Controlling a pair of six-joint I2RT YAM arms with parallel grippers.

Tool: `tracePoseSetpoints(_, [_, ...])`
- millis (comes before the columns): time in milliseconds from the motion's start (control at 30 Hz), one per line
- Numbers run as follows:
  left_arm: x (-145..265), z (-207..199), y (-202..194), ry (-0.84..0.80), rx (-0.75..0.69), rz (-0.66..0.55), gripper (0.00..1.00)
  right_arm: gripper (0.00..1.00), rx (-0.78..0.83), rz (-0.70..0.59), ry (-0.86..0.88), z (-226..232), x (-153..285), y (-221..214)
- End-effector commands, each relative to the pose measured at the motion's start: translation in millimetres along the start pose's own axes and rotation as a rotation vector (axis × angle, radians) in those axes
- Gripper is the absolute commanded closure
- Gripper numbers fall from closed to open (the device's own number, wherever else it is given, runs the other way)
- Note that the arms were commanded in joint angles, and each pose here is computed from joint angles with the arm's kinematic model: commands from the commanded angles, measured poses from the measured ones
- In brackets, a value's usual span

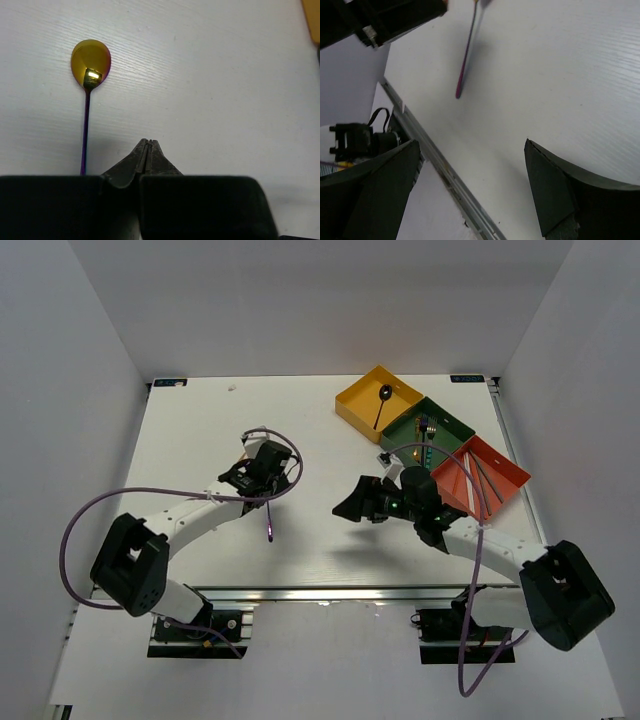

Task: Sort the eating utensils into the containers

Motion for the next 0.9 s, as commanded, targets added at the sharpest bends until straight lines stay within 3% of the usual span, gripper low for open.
tracePoseSetpoints(0, [6, 8, 13, 0.134, -0.002, -0.027, 0.99, 0.11, -0.024, -0.132, -0.033, 7, -16, 23])
tracePoseSetpoints(100, [-2, 14, 7, 0.235, -0.089, 0.046, 0.87, 0.11, -0.037, -0.109, -0.095, -1, -22, 21])
tracePoseSetpoints(133, [-3, 16, 6, 0.243, -0.098, 0.047, 0.71, 0.11, -0.041, -0.109, -0.107, -5, -22, 19])
tracePoseSetpoints(200, [-1, 18, 7, 0.238, -0.094, 0.020, 0.54, 0.11, -0.043, -0.118, -0.120, -8, -21, 17])
tracePoseSetpoints(233, [-1, 20, 4, 0.231, -0.123, 0.023, 0.38, 0.11, -0.044, -0.116, -0.126, -10, -20, 15])
tracePoseSetpoints(300, [-7, 25, 4, 0.248, -0.135, 0.030, 0.32, 0.11, -0.044, -0.105, -0.128, -12, -19, 13])
tracePoseSetpoints(600, [-54, 44, -20, 0.186, -0.201, 0.144, 0.36, 0.11, -0.018, -0.095, -0.148, -14, -13, 10])
tracePoseSetpoints(733, [-71, 49, -31, 0.180, -0.191, 0.170, 0.43, 0.11, -0.007, -0.102, -0.146, -10, -10, 11])
tracePoseSetpoints(767, [-75, 48, -31, 0.172, -0.188, 0.166, 0.46, 0.11, -0.007, -0.101, -0.149, -10, -9, 11])
tracePoseSetpoints(800, [-77, 47, -35, 0.155, -0.191, 0.179, 0.59, 0.11, -0.002, -0.109, -0.144, -7, -7, 12])
tracePoseSetpoints(867, [-81, 45, -39, 0.136, -0.190, 0.191, 0.72, 0.11, 0.006, -0.118, -0.149, -7, -5, 13])
Point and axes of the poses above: each gripper's point midway between its finger pads, its own x axis back along the fingers, its own z axis along the line the jaws close on, y = z × x, the point moved 9 cm from there along x, back along the fingers, and after that the axes turned 14 degrees about -x, right-handed, at the moved point
